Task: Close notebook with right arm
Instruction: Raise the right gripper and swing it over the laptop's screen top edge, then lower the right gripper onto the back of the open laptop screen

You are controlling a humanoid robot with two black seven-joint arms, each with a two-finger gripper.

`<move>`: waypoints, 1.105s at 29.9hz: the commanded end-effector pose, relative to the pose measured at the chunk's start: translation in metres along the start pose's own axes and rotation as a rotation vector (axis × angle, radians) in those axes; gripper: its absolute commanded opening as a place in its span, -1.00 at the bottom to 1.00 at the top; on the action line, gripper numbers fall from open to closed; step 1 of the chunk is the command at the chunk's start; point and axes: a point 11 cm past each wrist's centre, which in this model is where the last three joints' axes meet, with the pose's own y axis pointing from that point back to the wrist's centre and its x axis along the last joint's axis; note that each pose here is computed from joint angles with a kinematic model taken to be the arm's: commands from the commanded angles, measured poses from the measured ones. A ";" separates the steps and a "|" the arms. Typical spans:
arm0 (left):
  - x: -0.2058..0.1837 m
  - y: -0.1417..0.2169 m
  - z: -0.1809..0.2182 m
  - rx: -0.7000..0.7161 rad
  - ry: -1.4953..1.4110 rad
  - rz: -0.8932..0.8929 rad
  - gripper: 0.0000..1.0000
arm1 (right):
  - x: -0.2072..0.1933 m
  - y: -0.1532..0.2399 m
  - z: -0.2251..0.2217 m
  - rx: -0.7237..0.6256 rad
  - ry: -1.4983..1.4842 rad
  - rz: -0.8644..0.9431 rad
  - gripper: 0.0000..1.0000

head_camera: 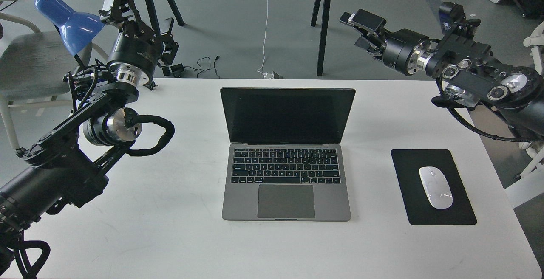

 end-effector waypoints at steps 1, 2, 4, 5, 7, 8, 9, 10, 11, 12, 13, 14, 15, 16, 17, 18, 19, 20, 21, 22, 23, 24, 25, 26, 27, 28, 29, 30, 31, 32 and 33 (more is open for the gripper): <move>0.000 0.000 0.000 0.000 0.000 0.000 1.00 | -0.017 -0.017 -0.004 0.004 0.003 -0.026 1.00; 0.000 0.000 0.000 0.000 0.000 0.000 1.00 | -0.022 -0.021 -0.006 0.007 0.004 -0.033 1.00; 0.000 0.000 0.000 0.000 -0.001 0.001 1.00 | -0.029 -0.027 -0.008 0.010 0.006 -0.052 1.00; 0.000 0.000 0.000 0.000 -0.002 0.001 1.00 | -0.032 -0.029 -0.010 0.011 0.005 -0.066 1.00; 0.000 0.000 0.000 0.000 -0.002 0.001 1.00 | -0.037 -0.033 -0.010 0.005 0.010 -0.083 1.00; 0.000 0.000 0.000 0.000 -0.002 0.001 1.00 | -0.040 -0.036 -0.008 -0.008 0.019 -0.092 1.00; 0.000 0.000 0.000 0.000 -0.002 0.001 1.00 | -0.044 -0.038 -0.007 -0.017 0.028 -0.104 1.00; 0.000 0.000 -0.001 0.001 -0.003 0.000 1.00 | -0.046 -0.041 -0.006 -0.029 0.045 -0.115 1.00; 0.000 0.000 0.000 0.000 -0.002 0.001 1.00 | -0.047 -0.043 -0.005 -0.038 0.058 -0.123 1.00; 0.000 0.000 0.000 0.000 -0.002 0.001 1.00 | -0.046 -0.045 -0.007 -0.043 0.070 -0.125 1.00; 0.000 0.000 0.000 0.000 -0.002 0.001 1.00 | -0.044 -0.047 -0.006 -0.051 0.081 -0.125 1.00; 0.000 0.000 0.000 0.000 -0.002 0.001 1.00 | -0.046 -0.048 -0.005 -0.058 0.089 -0.128 1.00; 0.000 0.000 0.000 0.000 -0.002 0.001 1.00 | -0.049 -0.051 -0.005 -0.062 0.097 -0.138 1.00; 0.000 0.000 0.000 0.000 -0.002 0.001 1.00 | -0.052 -0.053 -0.006 -0.065 0.104 -0.144 1.00; 0.000 0.000 0.000 0.000 -0.002 0.001 1.00 | -0.056 -0.055 -0.006 -0.069 0.113 -0.154 1.00; 0.000 0.000 0.000 0.000 -0.002 0.001 1.00 | -0.057 -0.056 -0.005 -0.074 0.124 -0.158 1.00; 0.000 0.000 0.000 0.000 -0.002 0.001 1.00 | -0.062 -0.058 -0.006 -0.076 0.132 -0.167 1.00; 0.000 0.000 0.000 0.000 -0.002 0.001 1.00 | -0.065 -0.060 -0.007 -0.077 0.141 -0.178 1.00; 0.000 0.000 0.000 0.000 -0.002 0.001 1.00 | -0.068 -0.061 -0.006 -0.079 0.146 -0.184 1.00; 0.000 0.000 0.000 0.000 -0.002 0.001 1.00 | -0.071 -0.062 -0.007 -0.080 0.153 -0.192 1.00; 0.000 0.000 0.000 0.000 -0.001 0.001 1.00 | -0.074 -0.063 -0.007 -0.082 0.159 -0.198 1.00; 0.000 0.000 0.000 0.000 -0.002 0.001 1.00 | -0.075 -0.064 -0.007 -0.083 0.161 -0.203 1.00; 0.000 0.000 0.000 0.000 -0.002 0.001 1.00 | -0.076 -0.063 -0.006 -0.084 0.160 -0.205 1.00; 0.000 0.000 0.000 0.000 -0.002 0.001 1.00 | -0.077 -0.064 -0.006 -0.082 0.157 -0.208 1.00; 0.000 0.000 0.000 0.000 -0.002 0.001 1.00 | -0.079 -0.064 -0.007 -0.081 0.152 -0.214 1.00; 0.000 0.000 0.000 0.000 -0.001 0.001 1.00 | -0.081 -0.064 -0.007 -0.080 0.147 -0.222 1.00; 0.000 0.000 0.000 0.000 -0.002 0.001 1.00 | -0.082 -0.064 -0.008 -0.078 0.144 -0.231 1.00; 0.000 0.000 0.000 0.000 -0.002 0.001 1.00 | -0.083 -0.064 -0.008 -0.078 0.138 -0.244 1.00; 0.000 0.000 0.000 0.000 -0.002 0.001 1.00 | -0.085 -0.064 -0.009 -0.078 0.132 -0.254 1.00; 0.000 0.000 0.000 0.000 -0.002 0.001 1.00 | -0.085 -0.064 -0.010 -0.075 0.130 -0.260 1.00; 0.000 0.000 0.000 0.000 -0.002 0.001 1.00 | -0.087 -0.064 -0.010 -0.073 0.126 -0.268 1.00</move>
